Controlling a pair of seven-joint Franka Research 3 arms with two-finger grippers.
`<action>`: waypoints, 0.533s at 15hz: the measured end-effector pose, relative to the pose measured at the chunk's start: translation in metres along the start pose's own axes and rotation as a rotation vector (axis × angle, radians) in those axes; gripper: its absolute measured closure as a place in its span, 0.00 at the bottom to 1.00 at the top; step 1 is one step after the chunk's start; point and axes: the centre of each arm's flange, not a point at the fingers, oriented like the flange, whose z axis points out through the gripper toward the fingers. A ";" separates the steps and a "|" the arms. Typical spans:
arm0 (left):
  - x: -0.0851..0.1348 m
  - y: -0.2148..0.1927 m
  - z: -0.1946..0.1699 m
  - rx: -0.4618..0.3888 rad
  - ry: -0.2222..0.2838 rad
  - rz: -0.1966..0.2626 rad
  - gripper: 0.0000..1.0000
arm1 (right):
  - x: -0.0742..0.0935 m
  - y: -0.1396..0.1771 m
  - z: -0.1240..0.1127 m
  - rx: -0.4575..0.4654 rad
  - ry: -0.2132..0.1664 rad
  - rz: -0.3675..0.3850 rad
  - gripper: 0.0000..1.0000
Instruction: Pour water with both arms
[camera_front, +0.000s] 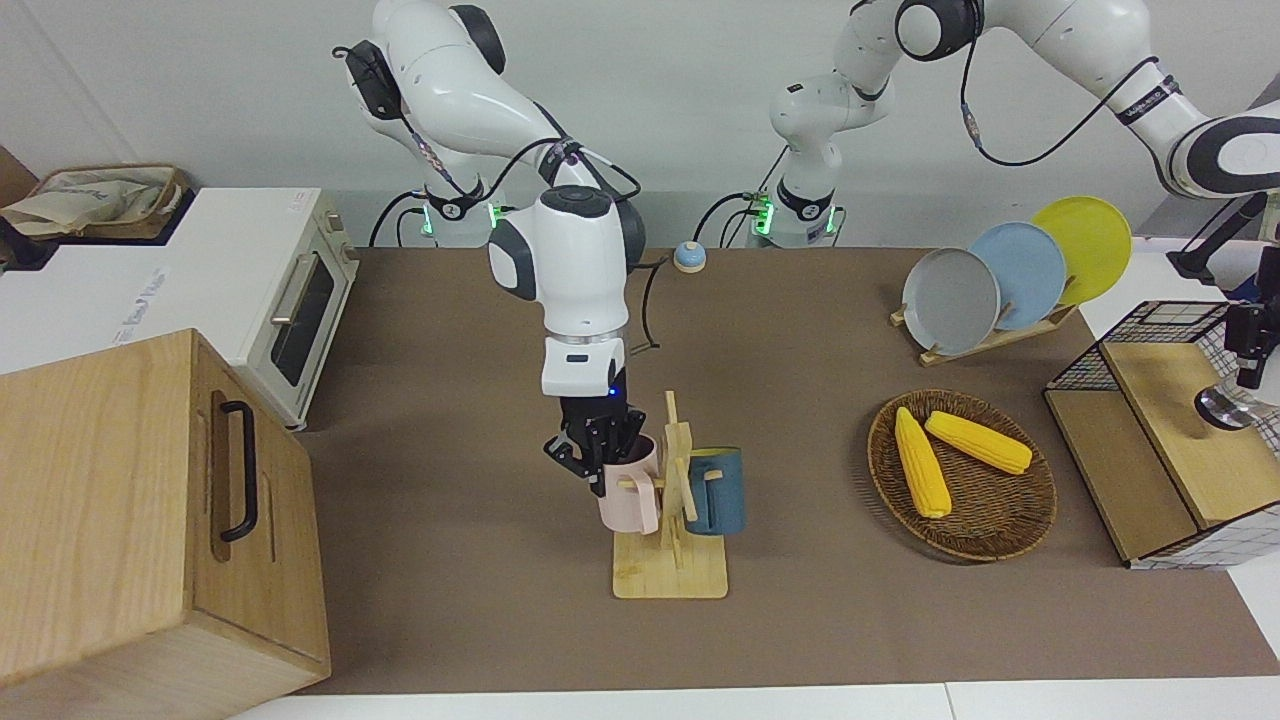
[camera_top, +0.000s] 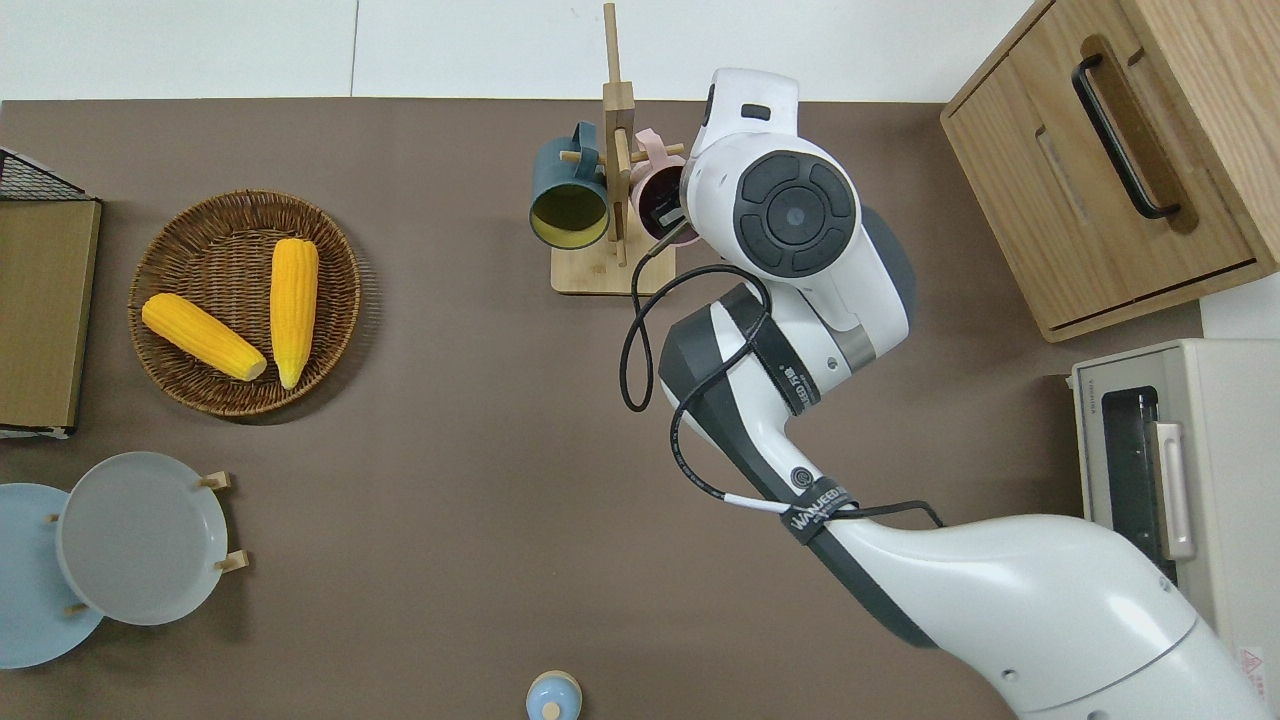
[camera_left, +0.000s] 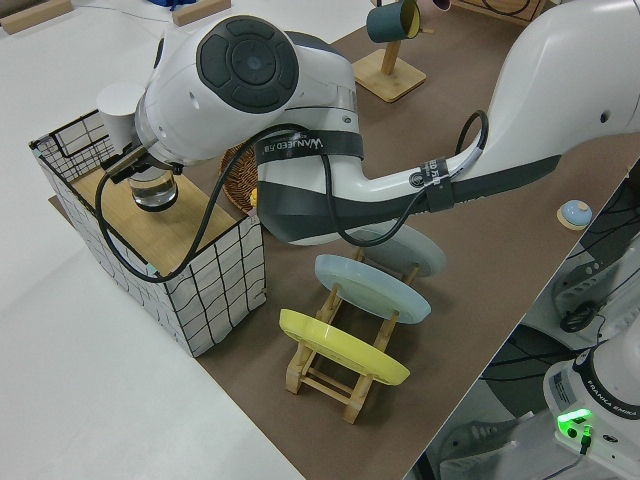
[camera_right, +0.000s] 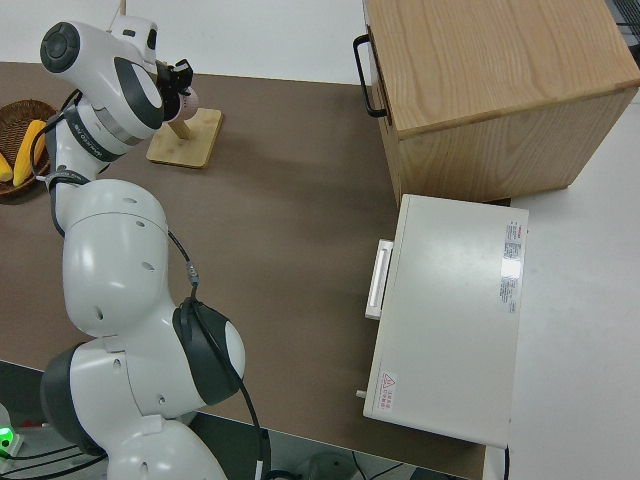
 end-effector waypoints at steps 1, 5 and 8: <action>0.001 0.000 -0.002 0.005 -0.007 -0.001 0.37 | 0.000 0.000 0.000 -0.001 0.001 0.001 0.94; 0.004 0.001 -0.010 0.008 -0.016 -0.004 0.37 | -0.002 0.006 -0.002 -0.005 -0.011 0.008 0.94; 0.010 0.002 -0.015 0.002 -0.013 -0.009 0.37 | -0.003 0.012 -0.007 -0.011 -0.024 0.014 0.94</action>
